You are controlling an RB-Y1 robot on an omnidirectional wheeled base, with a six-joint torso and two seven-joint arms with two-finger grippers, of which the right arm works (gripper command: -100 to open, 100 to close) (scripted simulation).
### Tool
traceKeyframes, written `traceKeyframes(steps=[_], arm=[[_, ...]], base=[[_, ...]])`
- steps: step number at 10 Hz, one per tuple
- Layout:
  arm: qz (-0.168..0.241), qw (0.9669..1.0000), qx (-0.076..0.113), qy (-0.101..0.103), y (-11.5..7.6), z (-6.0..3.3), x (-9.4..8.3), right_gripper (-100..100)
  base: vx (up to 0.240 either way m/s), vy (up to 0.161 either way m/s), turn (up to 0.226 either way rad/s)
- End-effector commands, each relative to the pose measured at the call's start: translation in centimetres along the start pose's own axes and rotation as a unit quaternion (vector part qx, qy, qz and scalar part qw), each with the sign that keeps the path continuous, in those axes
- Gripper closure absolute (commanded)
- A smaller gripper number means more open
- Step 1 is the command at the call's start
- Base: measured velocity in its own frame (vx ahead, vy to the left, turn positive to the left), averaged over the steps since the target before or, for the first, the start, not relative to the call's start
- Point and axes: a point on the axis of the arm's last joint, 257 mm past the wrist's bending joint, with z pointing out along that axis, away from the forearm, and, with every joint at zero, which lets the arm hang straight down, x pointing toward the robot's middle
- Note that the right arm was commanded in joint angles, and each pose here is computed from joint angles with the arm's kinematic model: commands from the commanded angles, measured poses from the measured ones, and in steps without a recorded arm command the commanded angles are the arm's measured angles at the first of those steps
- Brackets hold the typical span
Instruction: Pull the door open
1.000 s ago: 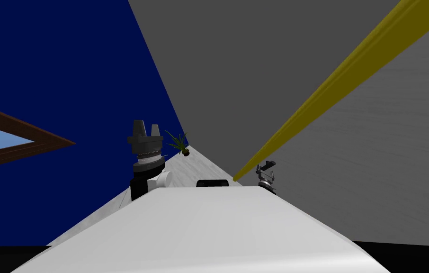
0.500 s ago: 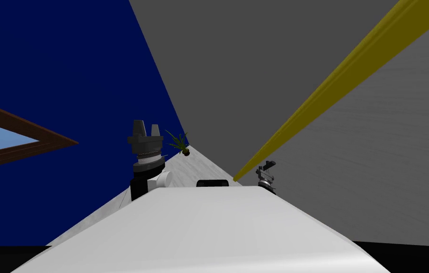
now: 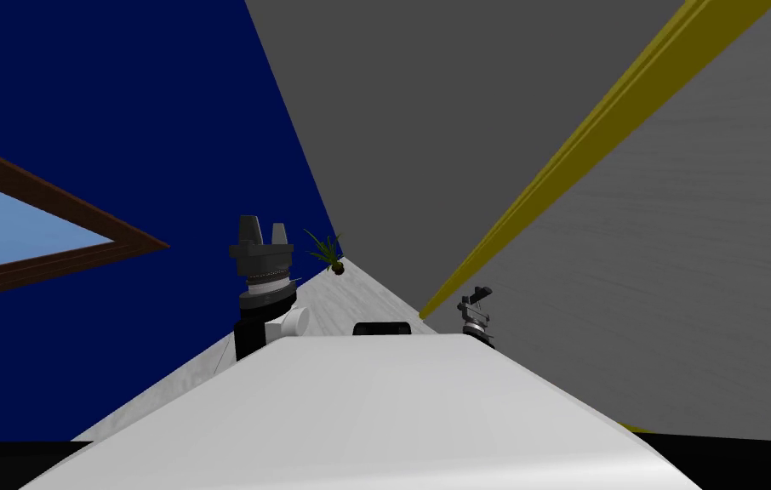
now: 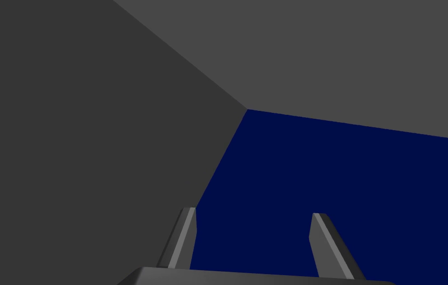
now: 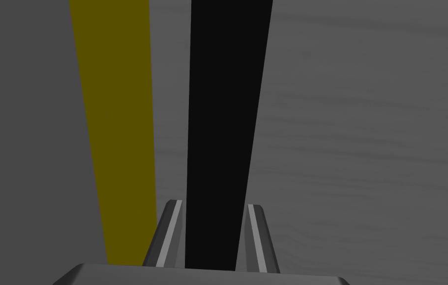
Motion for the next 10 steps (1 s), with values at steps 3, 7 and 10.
traceKeyframes(steps=[3,7,10], arm=[[0.001,0.9992,0.04,-0.003,-2.1,-0.89,-0.1,100],[0.001,0.9975,0.071,-0.003,-3.6,-1.72,-0.2,100],[0.001,0.9947,0.103,-0.003,-5.1,-2.76,-0.1,100]], base=[[-0.24,0.016,0.063],[-0.187,0.02,0.049],[-0.249,-0.02,0.069]])
